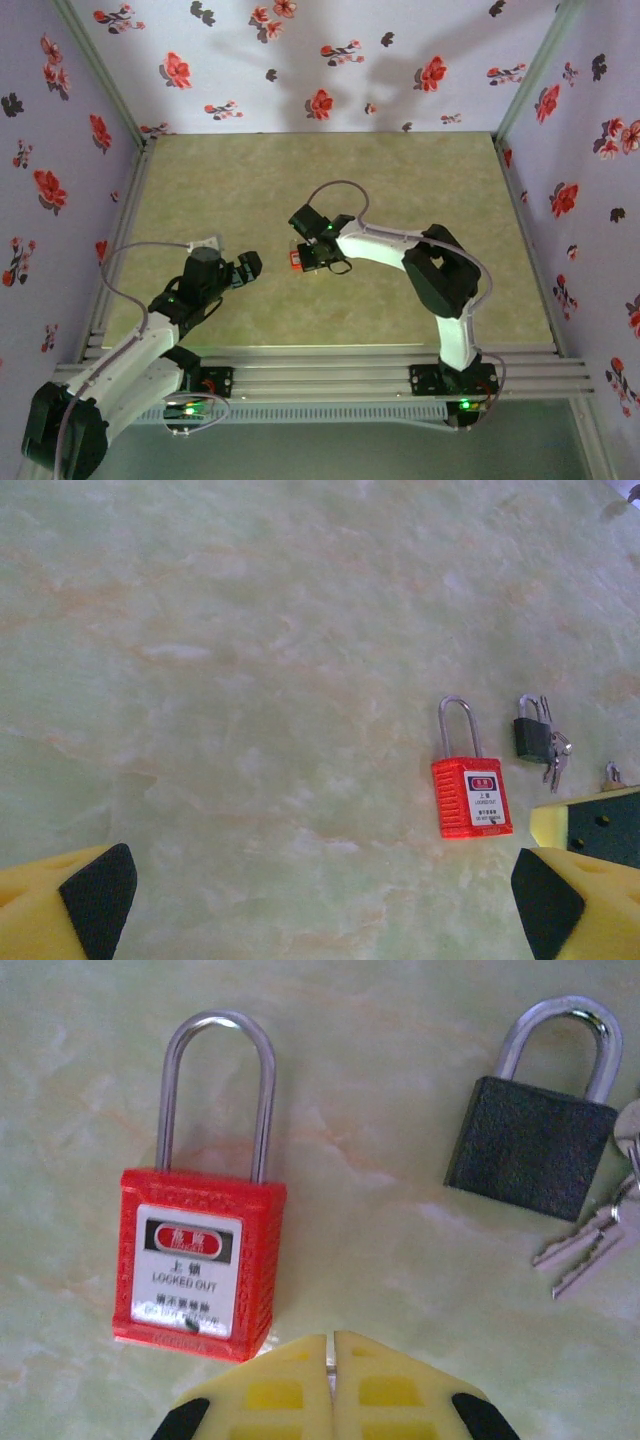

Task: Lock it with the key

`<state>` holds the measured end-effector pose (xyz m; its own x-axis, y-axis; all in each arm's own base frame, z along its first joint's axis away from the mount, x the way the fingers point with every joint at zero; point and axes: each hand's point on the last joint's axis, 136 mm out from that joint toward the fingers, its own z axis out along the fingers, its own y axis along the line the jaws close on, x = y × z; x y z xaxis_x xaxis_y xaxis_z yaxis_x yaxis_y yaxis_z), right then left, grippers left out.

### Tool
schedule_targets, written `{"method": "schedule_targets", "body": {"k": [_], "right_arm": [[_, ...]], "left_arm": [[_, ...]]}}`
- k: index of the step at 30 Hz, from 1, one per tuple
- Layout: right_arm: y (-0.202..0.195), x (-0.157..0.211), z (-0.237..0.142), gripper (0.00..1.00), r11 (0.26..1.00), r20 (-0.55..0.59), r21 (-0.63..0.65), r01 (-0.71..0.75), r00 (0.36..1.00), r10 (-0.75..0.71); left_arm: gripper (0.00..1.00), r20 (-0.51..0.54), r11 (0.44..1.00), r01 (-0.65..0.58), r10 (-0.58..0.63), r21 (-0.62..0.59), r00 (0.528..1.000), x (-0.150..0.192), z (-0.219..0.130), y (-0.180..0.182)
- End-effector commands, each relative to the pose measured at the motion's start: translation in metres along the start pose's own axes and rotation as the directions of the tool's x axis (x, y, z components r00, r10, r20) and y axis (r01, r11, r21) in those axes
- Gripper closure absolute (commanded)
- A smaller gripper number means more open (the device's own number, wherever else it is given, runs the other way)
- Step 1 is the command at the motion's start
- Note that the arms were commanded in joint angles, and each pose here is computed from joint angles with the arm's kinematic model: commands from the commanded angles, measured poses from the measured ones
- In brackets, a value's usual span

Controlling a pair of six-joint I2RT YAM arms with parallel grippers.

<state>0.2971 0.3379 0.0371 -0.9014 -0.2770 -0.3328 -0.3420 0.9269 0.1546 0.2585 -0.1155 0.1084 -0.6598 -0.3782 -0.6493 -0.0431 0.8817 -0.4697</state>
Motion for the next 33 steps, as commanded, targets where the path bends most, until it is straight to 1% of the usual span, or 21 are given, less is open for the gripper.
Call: {"method": "schedule_targets", "body": {"k": [1,12,16,22,26,31,33], "right_arm": [[-0.002,-0.006,0.005,1.00,1.000,-0.026,-0.009,0.004,1.000,-0.004],[-0.002,-0.013,0.020,1.00,1.000,-0.060,-0.023,0.004,0.998,-0.006],[0.000,-0.016,0.016,1.00,1.000,-0.066,-0.024,0.012,0.998,-0.013],[0.003,-0.015,0.023,1.00,0.999,-0.103,-0.038,0.011,0.995,-0.015],[0.001,-0.016,0.023,1.00,1.000,-0.099,-0.022,0.008,0.995,-0.010],[0.000,-0.015,0.025,0.91,1.000,-0.110,-0.017,0.012,0.994,-0.014],[0.001,-0.015,0.025,0.90,1.000,-0.111,-0.018,0.013,0.994,-0.014]], "left_arm": [[0.00,0.025,1.000,0.009,-0.009,-0.016,1.000,-0.003,0.000,0.005],[0.00,0.025,1.000,0.008,-0.008,-0.018,1.000,-0.003,-0.001,0.006],[0.00,0.024,1.000,0.009,-0.009,-0.017,1.000,-0.003,-0.001,0.006],[0.00,0.027,1.000,0.008,-0.008,-0.016,1.000,-0.003,-0.001,0.005],[0.00,0.026,1.000,0.008,-0.008,-0.016,1.000,-0.003,-0.001,0.005],[0.00,0.025,1.000,0.008,-0.007,-0.017,1.000,-0.003,0.000,0.006],[0.00,0.026,1.000,0.008,-0.008,-0.016,1.000,-0.003,-0.001,0.005]]}}
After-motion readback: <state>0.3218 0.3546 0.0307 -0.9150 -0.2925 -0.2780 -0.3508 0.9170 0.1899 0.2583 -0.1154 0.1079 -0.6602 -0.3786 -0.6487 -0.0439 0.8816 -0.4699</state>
